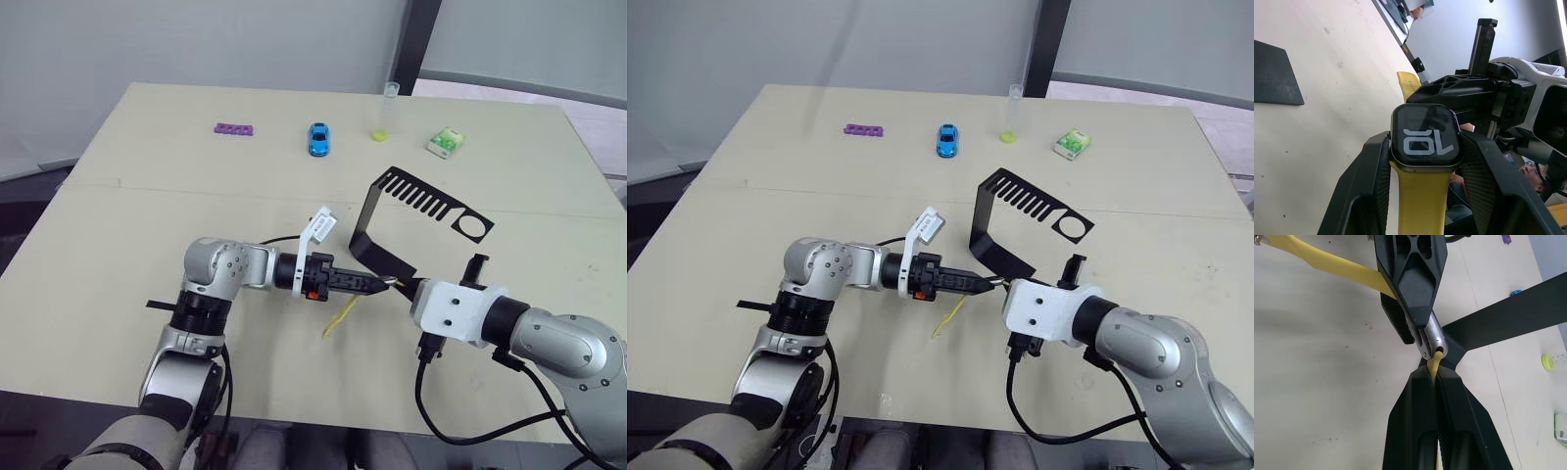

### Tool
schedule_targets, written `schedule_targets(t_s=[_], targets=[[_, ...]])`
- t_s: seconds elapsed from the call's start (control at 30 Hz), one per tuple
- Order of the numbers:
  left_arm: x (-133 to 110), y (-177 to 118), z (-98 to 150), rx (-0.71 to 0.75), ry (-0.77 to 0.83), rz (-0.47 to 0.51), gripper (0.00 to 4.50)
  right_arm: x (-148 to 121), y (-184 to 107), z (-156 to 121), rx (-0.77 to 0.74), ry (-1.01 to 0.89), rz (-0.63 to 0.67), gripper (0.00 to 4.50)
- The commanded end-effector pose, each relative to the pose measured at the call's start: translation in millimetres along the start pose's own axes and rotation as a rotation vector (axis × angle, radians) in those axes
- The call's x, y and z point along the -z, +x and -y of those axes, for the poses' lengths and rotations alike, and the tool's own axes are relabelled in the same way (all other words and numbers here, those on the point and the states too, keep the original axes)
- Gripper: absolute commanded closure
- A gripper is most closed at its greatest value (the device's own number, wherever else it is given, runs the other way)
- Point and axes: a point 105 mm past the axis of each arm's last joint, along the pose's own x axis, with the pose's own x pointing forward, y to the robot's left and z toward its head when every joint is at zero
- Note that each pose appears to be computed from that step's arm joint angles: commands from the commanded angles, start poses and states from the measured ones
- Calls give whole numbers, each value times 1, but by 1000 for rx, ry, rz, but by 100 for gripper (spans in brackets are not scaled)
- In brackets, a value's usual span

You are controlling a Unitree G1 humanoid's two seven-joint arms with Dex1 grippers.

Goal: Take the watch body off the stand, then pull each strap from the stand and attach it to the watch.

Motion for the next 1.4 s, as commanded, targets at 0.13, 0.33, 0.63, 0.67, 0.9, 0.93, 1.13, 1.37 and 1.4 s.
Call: schedule_targets(t_s=[0.13,0.33,0.63,0.67,0.9,0.93,1.13,1.37,1.4], targets=[[-6,16,26,117,71,-25,291,-15,-1,-1,0,-33,62,450],[-6,15,24,108,73,-24,291,-16,-2,1,5,-40,62,450],[-6,14,17,80,69,-19,291,-19,-8,3,17,-51,63,450],[-7,14,18,80,72,-19,291,-20,-9,3,20,-57,63,450],[-10,7,20,75,181,-35,291,-23,-22,-2,-44,28,104,315],[-11,4,22,76,221,-41,291,-22,-27,-2,-62,70,118,267],[-6,-25,32,108,557,-154,291,-16,-68,1,-111,428,231,10],[17,-47,31,160,989,-311,291,-19,-90,-2,-182,668,309,10],[21,-50,28,153,1050,-332,291,-22,-91,-4,-196,684,323,10]])
